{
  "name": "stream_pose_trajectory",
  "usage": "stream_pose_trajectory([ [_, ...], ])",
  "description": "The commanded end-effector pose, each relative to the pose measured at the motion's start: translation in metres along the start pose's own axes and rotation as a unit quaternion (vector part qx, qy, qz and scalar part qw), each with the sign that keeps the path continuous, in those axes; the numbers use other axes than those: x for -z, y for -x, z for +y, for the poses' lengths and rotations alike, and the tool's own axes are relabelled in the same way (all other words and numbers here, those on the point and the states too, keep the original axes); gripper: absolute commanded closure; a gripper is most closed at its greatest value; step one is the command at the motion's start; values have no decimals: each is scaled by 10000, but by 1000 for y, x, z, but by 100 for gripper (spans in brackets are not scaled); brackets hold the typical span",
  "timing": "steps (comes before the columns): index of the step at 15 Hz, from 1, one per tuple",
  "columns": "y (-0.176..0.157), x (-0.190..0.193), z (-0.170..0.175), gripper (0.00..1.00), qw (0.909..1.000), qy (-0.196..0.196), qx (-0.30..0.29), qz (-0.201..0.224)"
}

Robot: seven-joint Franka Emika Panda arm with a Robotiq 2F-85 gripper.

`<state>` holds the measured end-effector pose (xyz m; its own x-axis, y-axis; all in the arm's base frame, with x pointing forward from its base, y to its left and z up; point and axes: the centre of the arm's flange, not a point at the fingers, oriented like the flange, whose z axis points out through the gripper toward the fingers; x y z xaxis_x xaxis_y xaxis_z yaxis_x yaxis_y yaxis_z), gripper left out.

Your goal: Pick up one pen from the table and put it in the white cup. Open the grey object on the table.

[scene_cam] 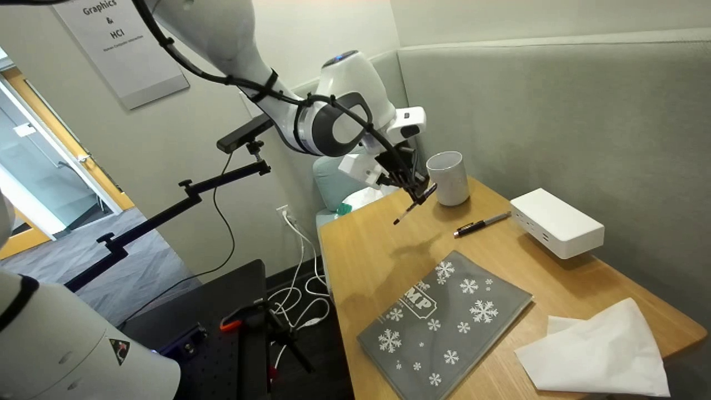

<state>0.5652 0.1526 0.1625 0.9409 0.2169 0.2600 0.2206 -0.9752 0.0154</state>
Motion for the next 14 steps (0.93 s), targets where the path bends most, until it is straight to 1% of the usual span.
stream_pose_trajectory([
  [1, -1, 27, -18, 97, 9972, 438, 30, 606],
  [3, -8, 34, -24, 97, 9932, 658, 69, 959],
  [5, -13, 42, -29, 97, 9867, 880, 85, 1362],
  [8, -21, 56, -32, 97, 9744, 1120, 31, 1948],
  [11, -25, 59, -30, 97, 9630, 1099, -75, 2458],
  [14, -20, 52, -26, 97, 9500, 1005, -180, 2951],
])
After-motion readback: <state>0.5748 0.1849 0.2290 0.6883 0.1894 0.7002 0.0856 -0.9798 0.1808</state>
